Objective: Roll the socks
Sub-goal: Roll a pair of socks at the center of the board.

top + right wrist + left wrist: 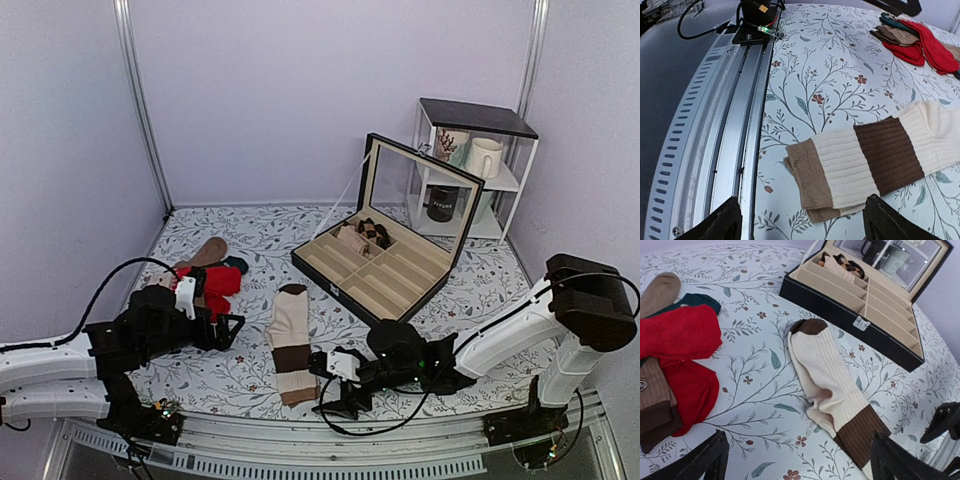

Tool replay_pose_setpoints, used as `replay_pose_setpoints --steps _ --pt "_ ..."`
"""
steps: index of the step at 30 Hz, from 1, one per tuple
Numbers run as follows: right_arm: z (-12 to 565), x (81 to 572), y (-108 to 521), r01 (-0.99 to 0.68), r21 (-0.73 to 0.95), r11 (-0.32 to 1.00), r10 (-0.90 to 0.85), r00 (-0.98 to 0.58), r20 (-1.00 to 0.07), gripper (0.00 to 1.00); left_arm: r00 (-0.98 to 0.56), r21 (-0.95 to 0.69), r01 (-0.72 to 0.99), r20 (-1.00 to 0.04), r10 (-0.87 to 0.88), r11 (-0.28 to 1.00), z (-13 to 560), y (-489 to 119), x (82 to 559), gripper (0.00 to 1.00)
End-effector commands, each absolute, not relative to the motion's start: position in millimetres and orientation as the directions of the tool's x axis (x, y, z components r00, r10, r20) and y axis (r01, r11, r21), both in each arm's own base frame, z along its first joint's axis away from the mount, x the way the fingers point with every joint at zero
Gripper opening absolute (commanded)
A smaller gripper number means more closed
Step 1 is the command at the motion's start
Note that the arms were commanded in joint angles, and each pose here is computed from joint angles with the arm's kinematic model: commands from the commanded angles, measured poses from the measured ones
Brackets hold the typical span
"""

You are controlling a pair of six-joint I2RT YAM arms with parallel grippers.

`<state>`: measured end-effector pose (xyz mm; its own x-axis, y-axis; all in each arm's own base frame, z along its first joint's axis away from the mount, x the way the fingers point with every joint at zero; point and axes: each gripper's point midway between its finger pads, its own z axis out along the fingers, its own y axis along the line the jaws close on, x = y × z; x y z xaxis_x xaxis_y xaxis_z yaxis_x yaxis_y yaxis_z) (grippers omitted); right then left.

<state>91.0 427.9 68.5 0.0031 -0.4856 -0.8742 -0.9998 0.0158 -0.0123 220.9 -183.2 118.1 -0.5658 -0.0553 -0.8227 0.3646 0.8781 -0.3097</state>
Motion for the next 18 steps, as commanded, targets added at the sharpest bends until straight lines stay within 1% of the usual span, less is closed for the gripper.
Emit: replay_pose_setpoints --steps 1,5,8,13,15,18 --pt "74.1 90.5 450.4 -0.995 -0.09 -0.047 -0.428 0.102 -0.898 0.85 -0.523 -0.339 0.496 -0.852 -0.037 0.799 129.1 -203.6 208.5 0.99" --pt "69.7 86.1 457.4 -0.992 -0.089 -0.088 -0.422 0.118 -0.899 0.82 -0.498 -0.337 0.546 -0.867 -0.026 0.767 131.6 -208.3 202.7 1.0" --pt "61.0 83.7 459.3 -0.991 -0.083 -0.108 -0.432 0.122 -0.894 0.8 -0.506 -0.346 0.552 -0.862 -0.025 0.758 126.5 -209.9 200.8 1.0" --pt "43.9 75.2 458.6 -0.986 -0.054 -0.158 -0.455 0.121 -0.882 0.71 -0.519 -0.341 0.559 -0.855 -0.003 0.756 119.4 -213.1 200.4 0.99" --pt "38.7 76.2 458.0 -0.987 -0.054 -0.154 -0.468 0.121 -0.876 0.67 -0.52 -0.341 0.565 -0.854 0.004 0.751 119.5 -215.5 200.1 1.0" --pt "31.1 80.3 455.5 -0.988 -0.071 -0.138 -0.487 0.13 -0.864 0.66 -0.516 -0.341 0.571 -0.857 0.004 0.747 122.0 -217.5 201.0 1.0"
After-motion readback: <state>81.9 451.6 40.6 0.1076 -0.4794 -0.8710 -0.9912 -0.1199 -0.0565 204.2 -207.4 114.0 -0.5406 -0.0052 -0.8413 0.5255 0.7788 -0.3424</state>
